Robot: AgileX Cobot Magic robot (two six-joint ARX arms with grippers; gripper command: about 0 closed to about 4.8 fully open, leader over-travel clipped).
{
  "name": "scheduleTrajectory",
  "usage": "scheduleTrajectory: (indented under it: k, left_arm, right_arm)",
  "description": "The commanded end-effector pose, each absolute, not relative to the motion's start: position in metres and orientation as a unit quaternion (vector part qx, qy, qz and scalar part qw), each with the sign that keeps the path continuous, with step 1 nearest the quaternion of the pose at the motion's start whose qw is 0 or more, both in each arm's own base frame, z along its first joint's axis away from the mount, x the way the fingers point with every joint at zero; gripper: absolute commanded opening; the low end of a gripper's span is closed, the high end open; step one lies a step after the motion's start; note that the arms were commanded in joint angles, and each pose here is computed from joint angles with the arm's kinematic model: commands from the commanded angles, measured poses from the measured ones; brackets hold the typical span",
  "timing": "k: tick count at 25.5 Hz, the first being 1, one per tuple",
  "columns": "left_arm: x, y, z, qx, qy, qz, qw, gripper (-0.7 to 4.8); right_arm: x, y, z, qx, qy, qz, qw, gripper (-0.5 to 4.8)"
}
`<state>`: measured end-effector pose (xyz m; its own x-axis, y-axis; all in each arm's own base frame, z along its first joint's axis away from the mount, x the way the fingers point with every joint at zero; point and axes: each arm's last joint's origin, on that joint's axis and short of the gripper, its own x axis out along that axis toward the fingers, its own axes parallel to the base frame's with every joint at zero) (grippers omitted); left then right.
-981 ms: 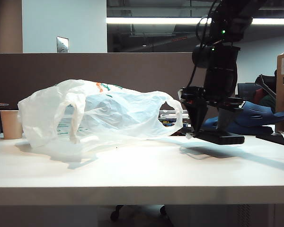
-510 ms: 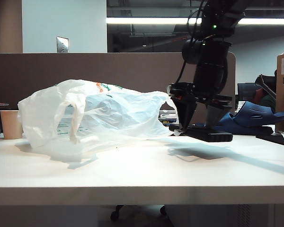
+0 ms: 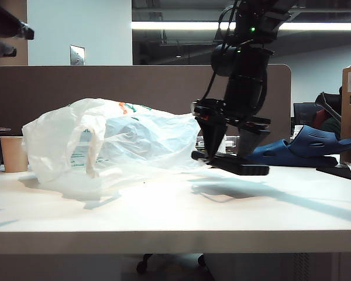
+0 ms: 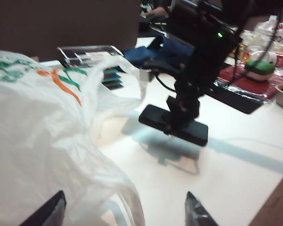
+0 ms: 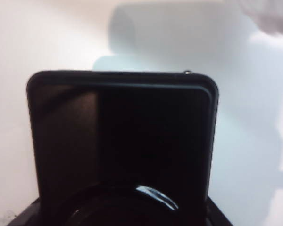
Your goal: Put the power bank into the bag.
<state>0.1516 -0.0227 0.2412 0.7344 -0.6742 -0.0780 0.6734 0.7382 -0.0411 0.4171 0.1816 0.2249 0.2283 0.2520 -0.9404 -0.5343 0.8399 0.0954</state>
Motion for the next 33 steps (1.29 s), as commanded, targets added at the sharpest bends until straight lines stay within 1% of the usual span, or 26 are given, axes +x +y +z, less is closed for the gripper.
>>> scheduleTrajectory:
  k: [1,6,14,20,22,24,29,30,31,33]
  left_arm:
    - [0.161,-0.024,0.253,-0.002,0.033,-0.38,0.925,3.18]
    - [0.175,-0.025,0.272,0.001,0.027,-0.401,0.916,3.18]
    - [0.178,-0.025,0.298,0.015,-0.006,-0.4,0.917,3.18]
    - [0.187,-0.036,0.292,0.023,0.008,-0.419,0.908,3.18]
    - [0.199,-0.046,0.286,0.034,0.022,-0.436,0.899,3.18]
    - [0.217,-0.056,0.282,0.045,0.042,-0.438,0.897,3.19]
    - [0.252,-0.065,0.276,0.044,0.075,-0.437,0.895,3.22]
    - [0.258,-0.066,0.275,0.044,0.08,-0.435,0.896,3.45]
    - [0.265,-0.067,0.272,0.043,0.087,-0.435,0.895,3.93]
    - [0.28,-0.07,0.269,0.044,0.102,-0.425,0.899,4.72]
  right_arm:
    - [0.416,0.188,0.233,-0.118,0.546,0.27,0.784,1.71]
    - [0.416,0.191,0.234,-0.119,0.541,0.273,0.786,1.71]
    - [0.416,0.19,0.233,-0.119,0.542,0.273,0.786,1.71]
    - [0.416,0.19,0.234,-0.119,0.54,0.273,0.787,1.71]
    - [0.416,0.19,0.234,-0.119,0.541,0.273,0.787,1.71]
    - [0.416,0.191,0.234,-0.119,0.539,0.273,0.788,1.71]
    - [0.415,0.193,0.234,-0.119,0.538,0.278,0.786,1.71]
    - [0.415,0.194,0.235,-0.118,0.538,0.282,0.786,1.71]
    - [0.415,0.196,0.236,-0.117,0.536,0.285,0.786,1.71]
    - [0.415,0.2,0.238,-0.114,0.524,0.295,0.791,1.71]
